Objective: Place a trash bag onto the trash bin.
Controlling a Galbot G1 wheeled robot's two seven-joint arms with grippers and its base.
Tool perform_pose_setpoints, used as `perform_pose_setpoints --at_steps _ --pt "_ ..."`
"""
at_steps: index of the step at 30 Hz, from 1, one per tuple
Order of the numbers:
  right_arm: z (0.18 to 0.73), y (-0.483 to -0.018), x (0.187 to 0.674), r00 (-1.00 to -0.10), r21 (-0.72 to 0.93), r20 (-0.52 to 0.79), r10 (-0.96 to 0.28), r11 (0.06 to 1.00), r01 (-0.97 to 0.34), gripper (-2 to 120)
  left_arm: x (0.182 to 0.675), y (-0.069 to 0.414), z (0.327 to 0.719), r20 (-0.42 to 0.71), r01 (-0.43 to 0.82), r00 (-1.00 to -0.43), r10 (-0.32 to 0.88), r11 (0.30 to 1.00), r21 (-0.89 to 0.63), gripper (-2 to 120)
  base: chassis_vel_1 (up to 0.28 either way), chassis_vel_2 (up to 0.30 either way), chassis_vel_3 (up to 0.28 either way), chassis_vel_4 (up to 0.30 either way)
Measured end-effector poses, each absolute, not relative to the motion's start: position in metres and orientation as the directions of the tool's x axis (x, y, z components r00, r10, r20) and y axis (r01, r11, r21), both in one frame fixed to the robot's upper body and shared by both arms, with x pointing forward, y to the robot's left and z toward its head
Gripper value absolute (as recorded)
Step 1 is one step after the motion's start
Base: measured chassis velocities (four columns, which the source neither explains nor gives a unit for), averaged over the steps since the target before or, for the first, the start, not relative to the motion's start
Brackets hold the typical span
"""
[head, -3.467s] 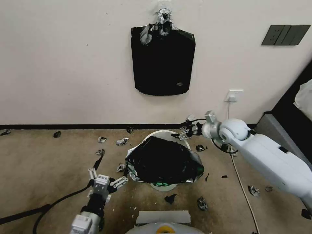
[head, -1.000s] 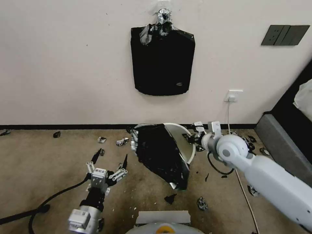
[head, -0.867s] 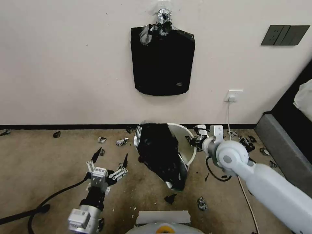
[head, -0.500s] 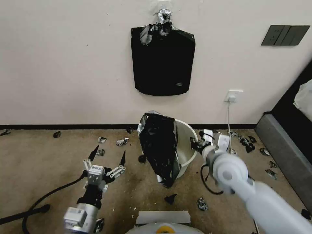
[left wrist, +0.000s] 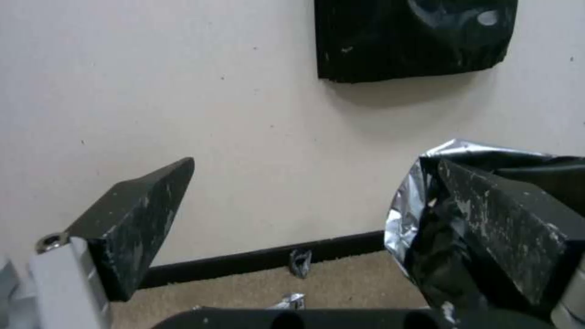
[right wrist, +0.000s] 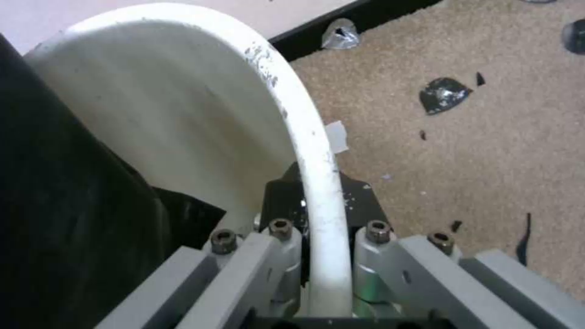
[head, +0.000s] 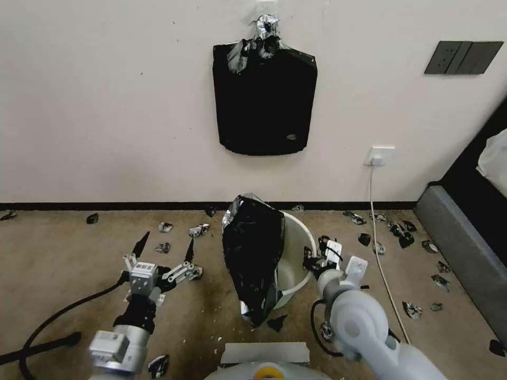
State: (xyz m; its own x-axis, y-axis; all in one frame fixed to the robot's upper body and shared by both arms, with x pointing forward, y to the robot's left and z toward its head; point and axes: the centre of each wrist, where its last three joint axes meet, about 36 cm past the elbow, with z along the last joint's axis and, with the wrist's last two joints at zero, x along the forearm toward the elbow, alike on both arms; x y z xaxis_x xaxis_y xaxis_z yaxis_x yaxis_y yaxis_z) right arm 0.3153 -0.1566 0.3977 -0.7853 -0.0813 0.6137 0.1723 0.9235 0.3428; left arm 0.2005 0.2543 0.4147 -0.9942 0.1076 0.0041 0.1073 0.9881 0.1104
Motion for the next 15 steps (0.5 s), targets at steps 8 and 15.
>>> perform_pose_setpoints --at_steps 8,15 --pt "0.392 -0.155 0.314 -0.779 0.331 0.623 -0.069 0.926 0.182 9 0.201 0.251 0.412 0.007 0.108 -0.994 0.108 0.989 0.101 100 0.000 0.000 0.000 0.000" --pt "0.405 -0.161 0.310 -0.804 0.317 0.592 -0.065 0.935 0.158 37 0.199 0.247 0.412 0.011 0.114 -0.993 0.114 0.989 0.092 100 0.000 0.000 0.000 0.000"
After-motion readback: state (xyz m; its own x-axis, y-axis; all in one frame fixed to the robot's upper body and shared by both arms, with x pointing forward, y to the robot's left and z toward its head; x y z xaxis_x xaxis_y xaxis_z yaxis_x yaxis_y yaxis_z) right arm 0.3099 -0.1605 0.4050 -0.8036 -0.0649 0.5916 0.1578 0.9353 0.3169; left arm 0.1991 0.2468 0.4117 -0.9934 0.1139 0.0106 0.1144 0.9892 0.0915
